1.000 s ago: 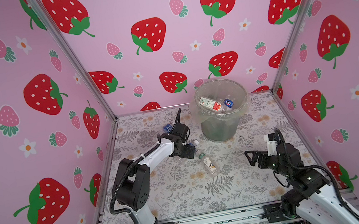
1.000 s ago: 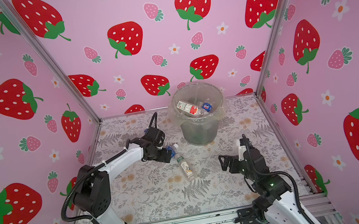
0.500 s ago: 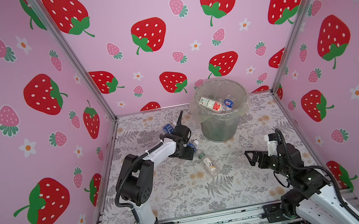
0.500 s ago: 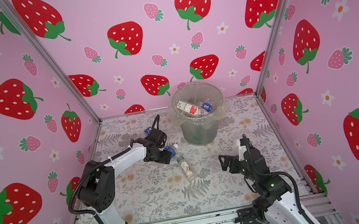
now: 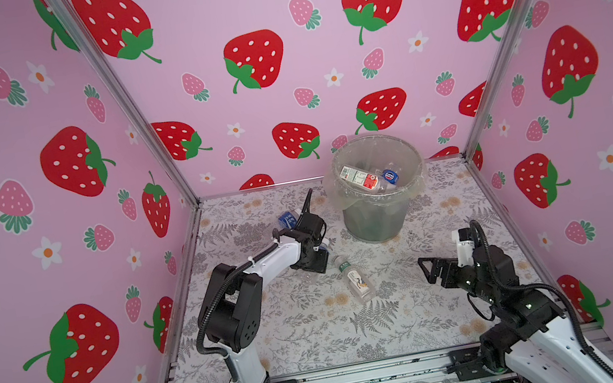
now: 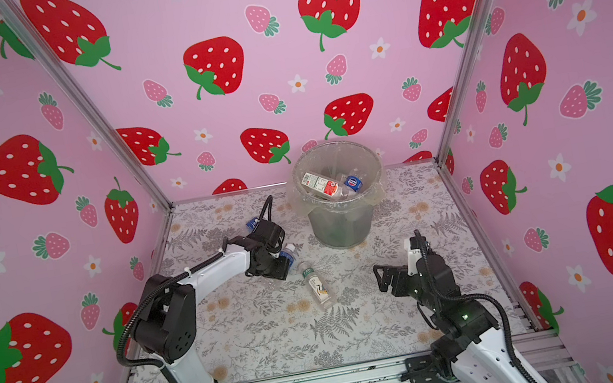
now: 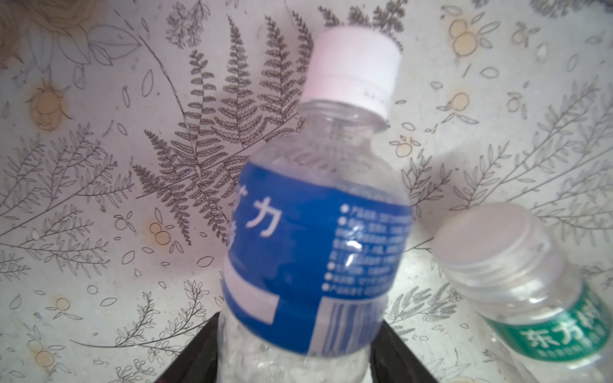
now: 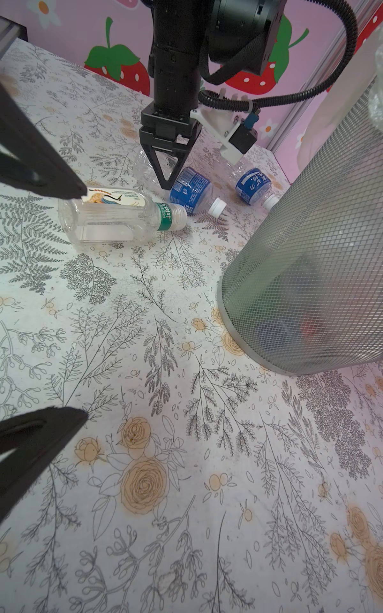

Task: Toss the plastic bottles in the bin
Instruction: 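Lower the left gripper onto the blue-labelled bottle nearest the green-labelled one and close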

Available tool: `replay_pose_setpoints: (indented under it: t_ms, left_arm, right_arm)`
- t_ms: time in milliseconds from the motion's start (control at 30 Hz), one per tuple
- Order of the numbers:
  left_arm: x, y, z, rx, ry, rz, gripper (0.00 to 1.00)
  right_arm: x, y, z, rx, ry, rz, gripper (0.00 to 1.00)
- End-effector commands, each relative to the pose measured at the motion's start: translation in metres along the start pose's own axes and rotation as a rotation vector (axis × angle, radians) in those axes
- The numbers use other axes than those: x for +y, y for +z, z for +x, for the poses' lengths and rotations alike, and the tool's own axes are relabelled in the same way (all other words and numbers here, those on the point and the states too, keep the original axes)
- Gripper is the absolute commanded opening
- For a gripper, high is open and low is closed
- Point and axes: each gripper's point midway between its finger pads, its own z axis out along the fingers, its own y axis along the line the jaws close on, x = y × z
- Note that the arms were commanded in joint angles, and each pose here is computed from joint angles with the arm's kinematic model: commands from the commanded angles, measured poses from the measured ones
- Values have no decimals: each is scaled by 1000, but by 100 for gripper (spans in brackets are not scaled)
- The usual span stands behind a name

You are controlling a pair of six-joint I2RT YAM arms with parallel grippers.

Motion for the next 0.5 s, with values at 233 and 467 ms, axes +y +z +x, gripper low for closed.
replay_pose_setpoints:
  t_ms: [233, 467]
  left_arm:
    - [-5, -13, 8, 4, -11, 40, 52]
    - [-12, -41, 3, -65, -63, 102, 52]
  right_arm:
    - [-3, 0, 2, 0, 4, 9, 99]
    - [-3, 0, 1, 0, 3, 9, 99]
